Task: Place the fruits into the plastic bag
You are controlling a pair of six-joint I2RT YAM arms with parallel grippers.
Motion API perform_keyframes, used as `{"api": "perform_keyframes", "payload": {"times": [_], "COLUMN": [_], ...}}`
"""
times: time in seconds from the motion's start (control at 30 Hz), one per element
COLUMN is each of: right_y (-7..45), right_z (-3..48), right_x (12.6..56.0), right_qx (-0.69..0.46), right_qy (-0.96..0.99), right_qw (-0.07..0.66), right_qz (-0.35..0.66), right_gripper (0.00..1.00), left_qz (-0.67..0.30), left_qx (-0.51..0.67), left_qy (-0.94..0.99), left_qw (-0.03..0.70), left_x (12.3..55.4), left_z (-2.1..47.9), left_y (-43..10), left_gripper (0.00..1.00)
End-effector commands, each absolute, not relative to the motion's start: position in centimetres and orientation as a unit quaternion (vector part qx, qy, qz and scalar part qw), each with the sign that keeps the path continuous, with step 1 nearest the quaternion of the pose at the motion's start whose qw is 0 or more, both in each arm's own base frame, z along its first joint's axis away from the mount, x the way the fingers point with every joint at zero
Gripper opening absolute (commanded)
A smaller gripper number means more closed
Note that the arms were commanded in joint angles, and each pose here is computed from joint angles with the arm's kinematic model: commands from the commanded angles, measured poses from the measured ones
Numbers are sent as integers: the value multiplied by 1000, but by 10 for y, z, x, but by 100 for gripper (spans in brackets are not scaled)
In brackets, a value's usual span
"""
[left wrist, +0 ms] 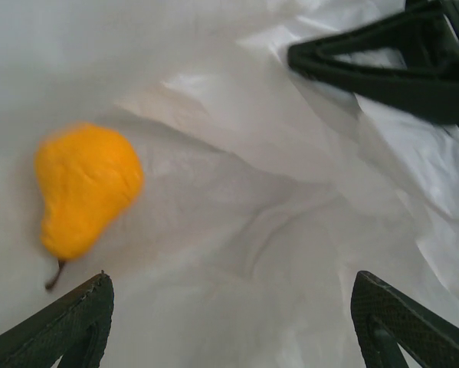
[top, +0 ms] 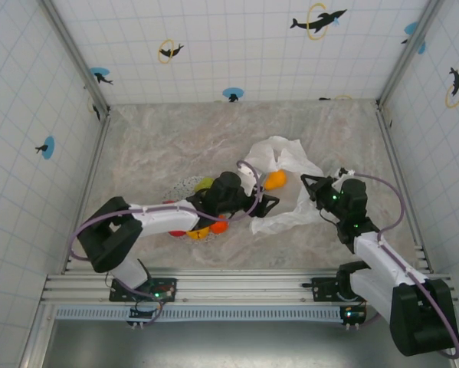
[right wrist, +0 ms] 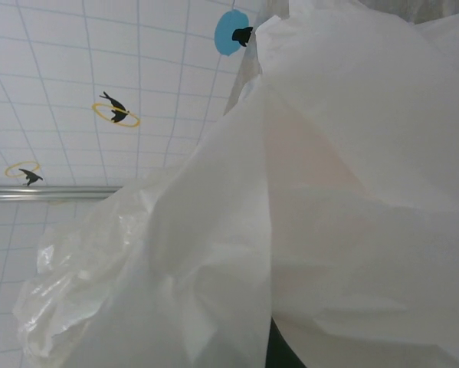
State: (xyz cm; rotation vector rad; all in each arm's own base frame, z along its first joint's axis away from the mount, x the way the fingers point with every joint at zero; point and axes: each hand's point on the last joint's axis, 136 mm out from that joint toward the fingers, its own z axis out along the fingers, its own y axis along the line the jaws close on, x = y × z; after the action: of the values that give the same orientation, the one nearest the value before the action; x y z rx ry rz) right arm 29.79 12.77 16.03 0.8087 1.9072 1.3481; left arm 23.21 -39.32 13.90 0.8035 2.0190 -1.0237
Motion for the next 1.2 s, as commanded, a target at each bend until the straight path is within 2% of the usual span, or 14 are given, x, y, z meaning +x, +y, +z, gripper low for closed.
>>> {"api": "perform_keyframes", "payload": {"times": [0.0,0.2,0.4,0.77,0.87,0.9,1.0,1.1,1.13,1.17], "right_y": [120,116,112,104,104,104,103,96,93,89], "right_z": [167,167,169,180,182,183,184,184,184,182], "right_x": [300,301,301,304,304,305,305,304,303,301], "right_qx": [311,314,318,321,318,314,291,237,215,199], "right_qy": [716,713,708,699,700,702,724,774,794,811], "right_qw": [352,354,361,371,371,373,383,410,418,421], "right_qz": [517,517,518,520,521,519,494,420,385,353], "right_gripper": [0,0,0,0,0,0,0,0,0,0], "left_qz": [-404,-339,-297,-255,-252,-252,-297,-362,-385,-406], "left_qx": [315,288,188,212,211,211,216,234,237,239], "left_qy": [793,828,867,878,884,888,875,852,843,836], "left_qw": [330,341,353,345,332,322,316,298,290,281], "left_x": [213,221,264,311,319,318,320,303,297,290], "left_z": [137,123,115,88,72,63,79,106,117,127], "left_y": [-380,-345,-314,-341,-350,-351,-372,-388,-390,-393], "left_gripper": [82,81,81,78,67,59,36,10,2,0]}}
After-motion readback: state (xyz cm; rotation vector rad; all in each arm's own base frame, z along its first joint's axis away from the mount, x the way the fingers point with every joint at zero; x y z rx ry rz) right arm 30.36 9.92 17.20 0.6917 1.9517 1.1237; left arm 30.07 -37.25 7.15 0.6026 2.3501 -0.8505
